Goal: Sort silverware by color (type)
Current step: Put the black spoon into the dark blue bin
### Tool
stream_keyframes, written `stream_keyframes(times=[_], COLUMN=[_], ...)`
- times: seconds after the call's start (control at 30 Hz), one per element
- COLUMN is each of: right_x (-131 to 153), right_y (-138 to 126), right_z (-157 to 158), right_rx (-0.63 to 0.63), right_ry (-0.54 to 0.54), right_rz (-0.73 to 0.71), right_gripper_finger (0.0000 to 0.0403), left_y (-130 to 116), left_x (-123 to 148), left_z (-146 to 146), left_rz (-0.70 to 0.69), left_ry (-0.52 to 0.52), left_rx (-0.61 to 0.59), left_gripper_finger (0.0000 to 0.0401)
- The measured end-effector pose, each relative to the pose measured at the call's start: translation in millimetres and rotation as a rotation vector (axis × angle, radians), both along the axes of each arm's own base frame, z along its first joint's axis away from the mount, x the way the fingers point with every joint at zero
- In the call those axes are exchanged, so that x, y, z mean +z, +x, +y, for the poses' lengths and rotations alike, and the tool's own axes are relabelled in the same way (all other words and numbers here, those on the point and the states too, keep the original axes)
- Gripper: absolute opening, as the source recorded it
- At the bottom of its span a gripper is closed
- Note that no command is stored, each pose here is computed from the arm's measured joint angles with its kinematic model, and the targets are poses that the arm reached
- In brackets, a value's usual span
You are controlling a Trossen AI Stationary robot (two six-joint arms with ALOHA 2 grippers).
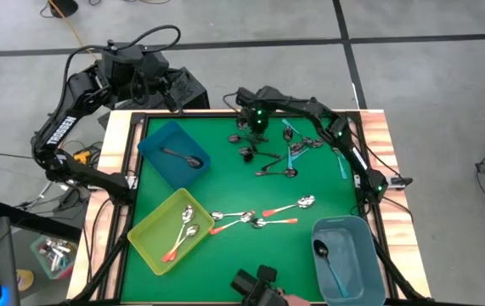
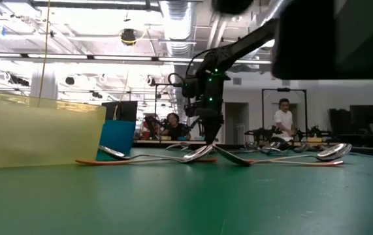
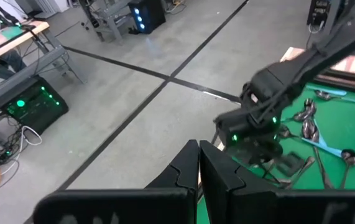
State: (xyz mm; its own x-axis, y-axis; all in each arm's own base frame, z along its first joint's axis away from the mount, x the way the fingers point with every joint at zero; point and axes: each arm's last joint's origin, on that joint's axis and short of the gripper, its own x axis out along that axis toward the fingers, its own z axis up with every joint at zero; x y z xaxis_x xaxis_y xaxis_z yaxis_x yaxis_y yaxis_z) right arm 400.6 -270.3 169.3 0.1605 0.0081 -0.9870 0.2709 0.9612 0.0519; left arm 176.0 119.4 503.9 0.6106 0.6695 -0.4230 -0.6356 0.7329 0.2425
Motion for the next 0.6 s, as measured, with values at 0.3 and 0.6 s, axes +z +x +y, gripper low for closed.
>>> stream_keyframes(times=[0.3,0.6], right_x=[6.3,7.1], right_y=[16.3,22.3], right_z=[13.9,12.7], right_rx=[0.225,0.323], right_ry=[-0.078,-0.207], right_rz=[-0.055,-0.038], right_gripper_finger=[0.0000,0.0000], left_y=[-0.9,-1.1], left_x=[-2.4,-2.9], left_z=[-0.7,-0.9], left_rz=[0.026,0.027], left_ry=[-0.013,-0.021], left_rx=[-0.007,-0.007], left_gripper_finger=[0.0000,0.0000])
